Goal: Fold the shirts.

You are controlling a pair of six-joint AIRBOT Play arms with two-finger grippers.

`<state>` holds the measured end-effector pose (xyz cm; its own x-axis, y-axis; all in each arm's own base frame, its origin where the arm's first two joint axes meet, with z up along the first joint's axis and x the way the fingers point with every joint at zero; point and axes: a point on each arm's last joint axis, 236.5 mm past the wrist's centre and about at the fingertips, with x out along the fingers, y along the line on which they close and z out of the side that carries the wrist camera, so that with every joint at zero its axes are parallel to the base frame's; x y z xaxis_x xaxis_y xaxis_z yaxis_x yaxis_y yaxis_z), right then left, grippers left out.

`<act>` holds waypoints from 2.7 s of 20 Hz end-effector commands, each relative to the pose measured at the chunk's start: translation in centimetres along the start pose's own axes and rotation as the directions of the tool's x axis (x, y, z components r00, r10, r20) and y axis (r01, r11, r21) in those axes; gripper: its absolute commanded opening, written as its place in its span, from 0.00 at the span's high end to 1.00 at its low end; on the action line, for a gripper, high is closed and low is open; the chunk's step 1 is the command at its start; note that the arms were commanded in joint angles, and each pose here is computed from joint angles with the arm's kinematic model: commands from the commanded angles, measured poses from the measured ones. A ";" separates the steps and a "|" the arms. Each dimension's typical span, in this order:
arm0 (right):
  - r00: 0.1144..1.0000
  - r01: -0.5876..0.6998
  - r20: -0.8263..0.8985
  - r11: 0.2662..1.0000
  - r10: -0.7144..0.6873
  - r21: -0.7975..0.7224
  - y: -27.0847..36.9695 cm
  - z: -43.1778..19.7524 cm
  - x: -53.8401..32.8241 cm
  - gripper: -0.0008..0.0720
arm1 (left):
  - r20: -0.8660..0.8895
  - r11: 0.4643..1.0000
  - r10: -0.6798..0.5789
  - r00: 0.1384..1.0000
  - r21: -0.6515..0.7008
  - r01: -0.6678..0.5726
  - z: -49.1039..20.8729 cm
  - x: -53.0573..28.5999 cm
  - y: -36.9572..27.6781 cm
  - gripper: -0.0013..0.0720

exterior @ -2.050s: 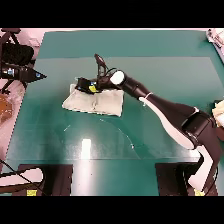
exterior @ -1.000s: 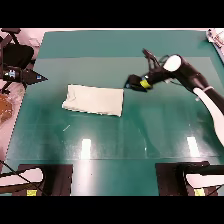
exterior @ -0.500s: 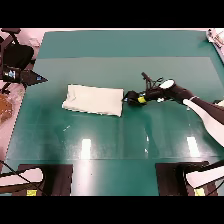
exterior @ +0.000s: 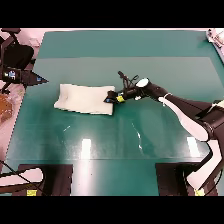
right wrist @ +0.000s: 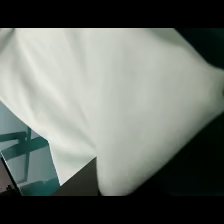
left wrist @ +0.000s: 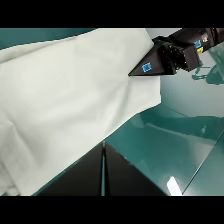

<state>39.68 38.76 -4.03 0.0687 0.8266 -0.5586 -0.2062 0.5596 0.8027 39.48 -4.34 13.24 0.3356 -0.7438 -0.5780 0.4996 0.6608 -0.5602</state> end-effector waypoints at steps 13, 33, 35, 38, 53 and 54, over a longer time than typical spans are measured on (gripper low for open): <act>0.617 -0.081 0.778 0.993 0.118 -0.087 10.6 20.8 -45.6 0.97 | 0.121 0.977 -0.213 0.969 0.004 0.214 4.7 1.6 -12.0 0.95; 0.325 -0.009 0.174 0.181 -0.930 0.984 -14.1 -25.4 -76.1 0.97 | 0.022 0.957 -0.288 0.958 0.056 0.286 3.6 6.6 -18.2 0.95; 0.324 -0.038 0.105 0.098 -0.940 0.994 -15.1 -28.1 -76.6 0.97 | 0.010 0.955 -0.293 0.956 0.056 0.292 3.3 6.6 -18.3 0.95; 0.348 -0.066 0.038 0.016 -0.937 0.998 -16.9 -30.9 -76.9 0.97 | 0.003 0.954 -0.296 0.955 0.056 0.295 3.1 6.6 -18.4 0.95; 0.417 -0.005 -0.019 -0.023 -0.909 1.000 -20.0 -31.1 -76.1 0.26 | 0.037 0.961 -0.273 0.961 0.057 0.271 4.0 6.7 -17.8 0.95; 0.407 0.014 -0.021 -0.017 -0.913 1.000 -19.6 -30.4 -76.1 0.25 | 0.032 0.960 -0.275 0.961 0.057 0.273 3.8 6.7 -17.9 0.95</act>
<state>7.41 -37.48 15.77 0.1817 -0.1680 -0.9689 0.9833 0.0189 0.1811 35.90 -21.51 21.65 0.2117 -0.9002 -0.3804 0.6153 0.4252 -0.6638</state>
